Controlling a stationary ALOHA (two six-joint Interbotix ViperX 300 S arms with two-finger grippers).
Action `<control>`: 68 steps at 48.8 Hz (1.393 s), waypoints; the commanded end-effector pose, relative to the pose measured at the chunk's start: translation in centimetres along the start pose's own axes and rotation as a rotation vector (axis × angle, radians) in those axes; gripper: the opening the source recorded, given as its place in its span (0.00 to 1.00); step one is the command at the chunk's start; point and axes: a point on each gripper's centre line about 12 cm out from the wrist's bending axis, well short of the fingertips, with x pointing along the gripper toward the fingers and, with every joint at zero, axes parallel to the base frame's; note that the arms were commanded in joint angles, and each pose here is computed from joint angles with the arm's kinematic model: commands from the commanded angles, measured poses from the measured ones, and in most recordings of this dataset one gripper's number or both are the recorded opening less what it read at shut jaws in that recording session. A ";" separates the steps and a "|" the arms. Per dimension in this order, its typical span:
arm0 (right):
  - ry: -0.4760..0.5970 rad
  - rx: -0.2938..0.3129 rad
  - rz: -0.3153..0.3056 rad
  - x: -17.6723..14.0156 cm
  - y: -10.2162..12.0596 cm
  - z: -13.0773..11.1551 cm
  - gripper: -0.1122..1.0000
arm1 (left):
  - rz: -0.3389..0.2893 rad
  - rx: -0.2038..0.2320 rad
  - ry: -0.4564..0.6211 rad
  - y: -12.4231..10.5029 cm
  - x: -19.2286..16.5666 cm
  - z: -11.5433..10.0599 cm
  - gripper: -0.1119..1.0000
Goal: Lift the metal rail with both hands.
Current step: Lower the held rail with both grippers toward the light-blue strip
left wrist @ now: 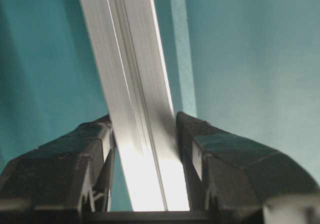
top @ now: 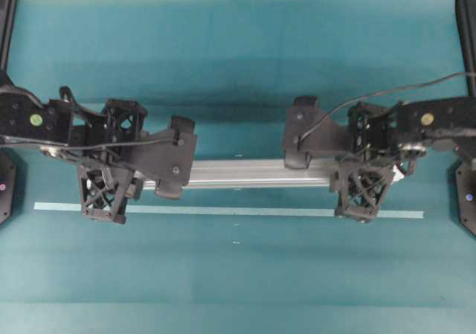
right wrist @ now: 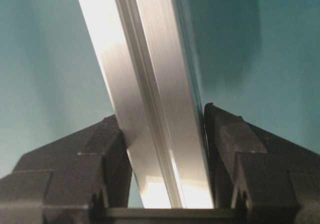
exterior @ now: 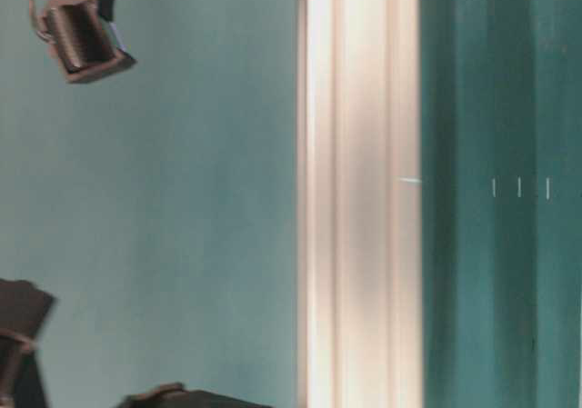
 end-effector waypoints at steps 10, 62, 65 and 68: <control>-0.042 -0.002 0.006 2.7 0.4 0.5 0.48 | -0.003 0.016 -0.021 -0.4 1.3 -0.4 0.40; -0.054 -0.035 0.010 8.3 0.8 -1.0 0.48 | -0.006 0.006 -0.035 -0.9 6.1 -1.8 0.39; -0.052 -0.035 0.010 8.4 0.8 -1.0 0.48 | -0.006 0.004 -0.037 -0.9 6.1 -1.8 0.39; -0.049 -0.035 0.009 8.4 0.8 -1.1 0.48 | -0.008 0.000 -0.037 -1.0 6.1 -1.8 0.39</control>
